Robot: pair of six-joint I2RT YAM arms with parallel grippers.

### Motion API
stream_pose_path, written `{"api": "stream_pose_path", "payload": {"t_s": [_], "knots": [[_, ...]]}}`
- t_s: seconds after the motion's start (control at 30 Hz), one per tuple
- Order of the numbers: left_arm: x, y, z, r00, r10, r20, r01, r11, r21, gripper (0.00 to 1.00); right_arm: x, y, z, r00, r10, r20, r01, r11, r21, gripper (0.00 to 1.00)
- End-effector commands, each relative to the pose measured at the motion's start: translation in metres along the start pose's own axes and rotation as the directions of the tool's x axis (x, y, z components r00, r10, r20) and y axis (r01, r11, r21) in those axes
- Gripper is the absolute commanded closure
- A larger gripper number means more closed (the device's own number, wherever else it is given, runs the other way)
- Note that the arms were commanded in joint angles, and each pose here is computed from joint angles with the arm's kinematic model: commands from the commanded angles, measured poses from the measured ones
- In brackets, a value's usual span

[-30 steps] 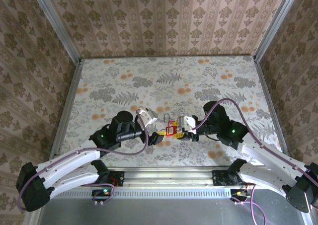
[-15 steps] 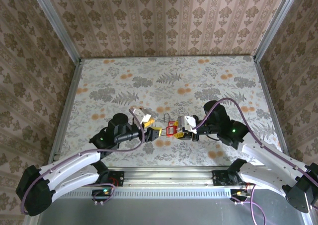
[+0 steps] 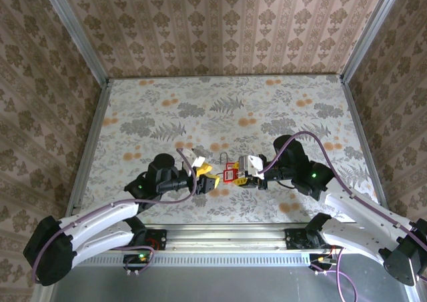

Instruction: Unlock with the key

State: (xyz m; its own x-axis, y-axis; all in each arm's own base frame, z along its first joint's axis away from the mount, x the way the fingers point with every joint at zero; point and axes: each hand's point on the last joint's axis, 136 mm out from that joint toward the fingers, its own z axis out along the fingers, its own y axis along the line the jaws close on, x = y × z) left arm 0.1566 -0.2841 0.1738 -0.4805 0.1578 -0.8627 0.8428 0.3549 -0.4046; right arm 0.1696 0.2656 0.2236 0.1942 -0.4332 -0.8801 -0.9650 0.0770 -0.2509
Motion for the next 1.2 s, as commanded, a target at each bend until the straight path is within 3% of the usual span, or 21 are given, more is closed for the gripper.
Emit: {"api": "stream_pose_path", "payload": {"t_s": [0.0,0.2,0.47,0.63,0.7,0.77,0.93,1.17], "knots": [[0.001,0.0,0.004,1.0,-0.011,-0.008,0.011,1.0,0.014,0.38,-0.021,-0.007,-0.006,0.999,-0.032,0.04,0.032,0.999,0.014,0.9],[0.011,0.014,0.012,0.998,-0.024,-0.059,0.022,0.999,-0.037,0.4,-0.023,-0.005,-0.007,0.999,-0.026,0.048,0.026,1.0,-0.001,0.9],[0.028,0.034,0.008,0.991,-0.043,-0.124,0.027,0.991,-0.129,0.55,-0.023,-0.006,-0.01,0.999,-0.031,0.036,0.031,0.999,0.011,0.91],[0.028,0.044,-0.002,0.993,-0.054,-0.108,0.033,0.982,-0.184,0.58,-0.022,-0.006,-0.01,0.999,-0.028,0.031,0.028,1.0,0.012,0.91],[0.021,0.043,-0.006,0.996,-0.045,-0.081,0.029,0.982,-0.188,0.55,-0.021,-0.007,-0.009,0.999,-0.025,0.028,0.024,1.0,0.013,0.91],[0.01,0.039,-0.008,0.999,-0.032,-0.043,0.024,0.983,-0.181,0.38,-0.019,-0.008,-0.007,1.0,-0.012,0.023,0.012,1.0,0.015,0.92],[-0.015,0.032,-0.019,0.999,-0.002,0.038,0.009,0.981,-0.193,0.21,-0.007,-0.018,-0.002,0.999,0.037,-0.001,-0.037,0.996,0.076,0.92],[-0.037,0.031,-0.035,0.994,0.063,0.085,-0.039,0.966,-0.257,0.09,0.028,-0.06,0.001,0.977,0.209,0.04,-0.209,0.909,0.361,0.92]]}}
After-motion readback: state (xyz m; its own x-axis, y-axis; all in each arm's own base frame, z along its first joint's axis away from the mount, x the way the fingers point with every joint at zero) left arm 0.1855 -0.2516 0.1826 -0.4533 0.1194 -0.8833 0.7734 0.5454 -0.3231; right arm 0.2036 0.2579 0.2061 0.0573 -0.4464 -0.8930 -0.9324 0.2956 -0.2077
